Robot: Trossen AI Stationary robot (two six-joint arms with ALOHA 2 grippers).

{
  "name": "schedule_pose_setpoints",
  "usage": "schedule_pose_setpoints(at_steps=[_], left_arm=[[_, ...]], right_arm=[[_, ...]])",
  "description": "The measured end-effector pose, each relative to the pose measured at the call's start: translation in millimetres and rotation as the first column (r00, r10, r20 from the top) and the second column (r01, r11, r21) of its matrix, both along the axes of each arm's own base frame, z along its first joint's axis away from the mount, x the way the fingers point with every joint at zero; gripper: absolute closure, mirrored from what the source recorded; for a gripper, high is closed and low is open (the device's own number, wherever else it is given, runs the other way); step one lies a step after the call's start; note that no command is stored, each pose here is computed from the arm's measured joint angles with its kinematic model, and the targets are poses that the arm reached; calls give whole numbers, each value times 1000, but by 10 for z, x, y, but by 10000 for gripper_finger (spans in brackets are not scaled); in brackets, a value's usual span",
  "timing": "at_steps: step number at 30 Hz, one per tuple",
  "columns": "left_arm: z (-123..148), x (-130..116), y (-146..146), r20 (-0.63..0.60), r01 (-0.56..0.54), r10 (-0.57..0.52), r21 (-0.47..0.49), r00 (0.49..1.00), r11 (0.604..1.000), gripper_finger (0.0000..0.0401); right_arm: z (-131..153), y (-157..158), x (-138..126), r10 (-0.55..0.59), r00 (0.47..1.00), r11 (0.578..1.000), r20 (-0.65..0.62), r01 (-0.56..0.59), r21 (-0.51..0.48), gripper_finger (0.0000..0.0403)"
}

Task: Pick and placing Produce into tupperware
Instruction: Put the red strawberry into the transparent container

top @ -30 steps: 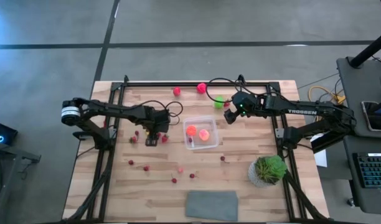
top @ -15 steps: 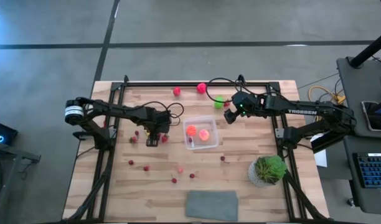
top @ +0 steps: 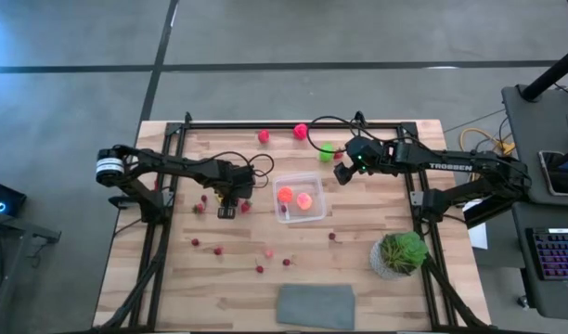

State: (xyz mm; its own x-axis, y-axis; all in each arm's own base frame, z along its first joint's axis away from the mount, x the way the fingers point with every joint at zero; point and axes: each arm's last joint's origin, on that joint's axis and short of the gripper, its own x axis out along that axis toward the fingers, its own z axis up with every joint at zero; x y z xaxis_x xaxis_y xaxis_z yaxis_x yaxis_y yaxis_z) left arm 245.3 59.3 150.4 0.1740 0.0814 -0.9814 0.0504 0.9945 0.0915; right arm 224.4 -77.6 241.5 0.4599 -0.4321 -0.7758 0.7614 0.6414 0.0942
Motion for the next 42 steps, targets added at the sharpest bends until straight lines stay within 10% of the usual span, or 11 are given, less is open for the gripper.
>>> schedule_pose_setpoints(at_steps=[13,23,42], left_arm=[[502,200,60,155,-16,6,69,988,997,299],[1179,737,144,504,36,-43,24,863,999,299],[813,1597,152,477,-91,210,-260,854,961,272]], right_arm=[[0,0,-1,0,1000,1000,-2,0,1,53],[-4,13,3,27,1000,999,10,-28,42,53],[276,73,-197,26,991,1000,132,-25,-4,53]])
